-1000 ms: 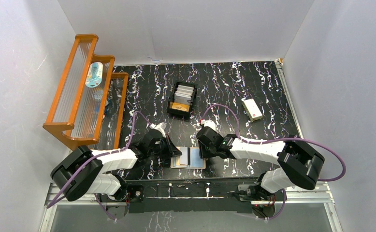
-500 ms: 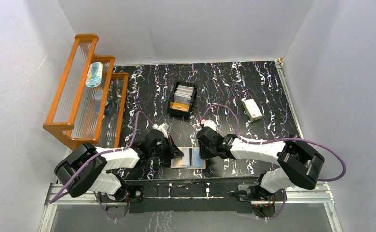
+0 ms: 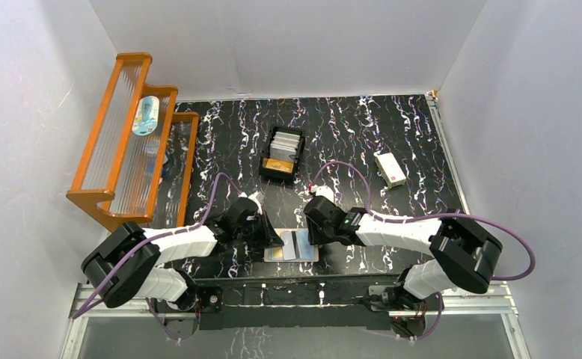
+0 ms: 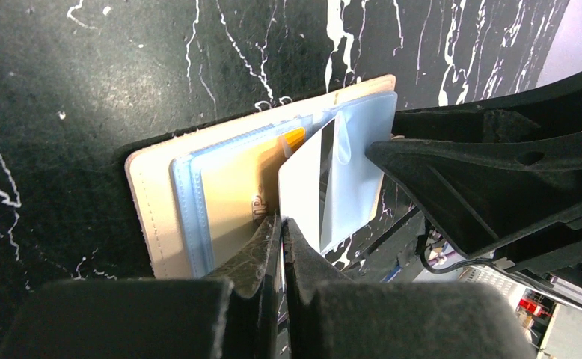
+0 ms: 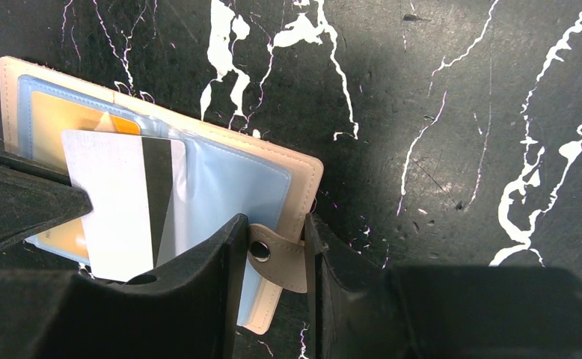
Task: Put the credit cards into the card holder
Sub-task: Insert the credit card into the card holder.
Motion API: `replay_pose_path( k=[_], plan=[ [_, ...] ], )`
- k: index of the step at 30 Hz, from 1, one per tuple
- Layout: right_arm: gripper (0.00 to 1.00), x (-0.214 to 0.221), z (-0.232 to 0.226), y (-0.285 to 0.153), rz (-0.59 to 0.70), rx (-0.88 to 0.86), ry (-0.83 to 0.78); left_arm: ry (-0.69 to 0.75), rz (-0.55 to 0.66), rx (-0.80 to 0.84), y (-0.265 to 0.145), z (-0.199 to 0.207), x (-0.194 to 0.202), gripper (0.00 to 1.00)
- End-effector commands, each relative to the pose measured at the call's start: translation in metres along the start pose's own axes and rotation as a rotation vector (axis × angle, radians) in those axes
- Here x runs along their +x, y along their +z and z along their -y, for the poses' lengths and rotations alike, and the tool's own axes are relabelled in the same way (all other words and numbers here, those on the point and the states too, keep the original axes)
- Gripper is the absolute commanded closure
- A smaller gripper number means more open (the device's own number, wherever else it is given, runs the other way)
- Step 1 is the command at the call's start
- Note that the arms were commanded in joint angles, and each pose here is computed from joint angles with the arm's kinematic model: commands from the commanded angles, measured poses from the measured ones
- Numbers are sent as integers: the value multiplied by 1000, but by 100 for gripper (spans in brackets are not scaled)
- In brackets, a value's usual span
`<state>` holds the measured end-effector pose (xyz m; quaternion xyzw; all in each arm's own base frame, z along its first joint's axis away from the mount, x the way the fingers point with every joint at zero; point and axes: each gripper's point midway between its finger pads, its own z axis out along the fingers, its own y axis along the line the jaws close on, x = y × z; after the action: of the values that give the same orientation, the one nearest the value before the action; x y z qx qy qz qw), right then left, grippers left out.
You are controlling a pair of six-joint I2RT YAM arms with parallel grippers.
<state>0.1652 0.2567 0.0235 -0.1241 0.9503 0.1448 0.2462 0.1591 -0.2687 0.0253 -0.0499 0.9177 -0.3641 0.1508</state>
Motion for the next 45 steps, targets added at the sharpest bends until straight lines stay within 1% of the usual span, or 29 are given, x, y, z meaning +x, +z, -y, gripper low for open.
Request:
replay_pose_path(
  k=[1,7,13,19,22,27,35,45],
  plan=[
    [58,0,2,0,11,13,5,-2,-27,-135,-8,-24,9,100],
    [59,0,2,1,7,12,3,4,-36,-125,-7,-19,7,100],
    [59,0,2,0,7,15,1,37,-77,-112,-4,-8,7,100],
    [59,0,3,0,8,16,0,26,-145,-169,-3,-13,13,100],
    [59,0,2,1,7,15,-1,27,-166,-169,-2,-10,14,100],
    [59,0,1,1,5,12,-4,35,-198,-231,-5,-18,17,100],
    [59,-1,1,1,6,11,-5,39,-174,-221,-9,-16,14,100],
    [59,1,2,1,2,15,-9,72,-184,-215,-10,-12,11,100]
  ],
)
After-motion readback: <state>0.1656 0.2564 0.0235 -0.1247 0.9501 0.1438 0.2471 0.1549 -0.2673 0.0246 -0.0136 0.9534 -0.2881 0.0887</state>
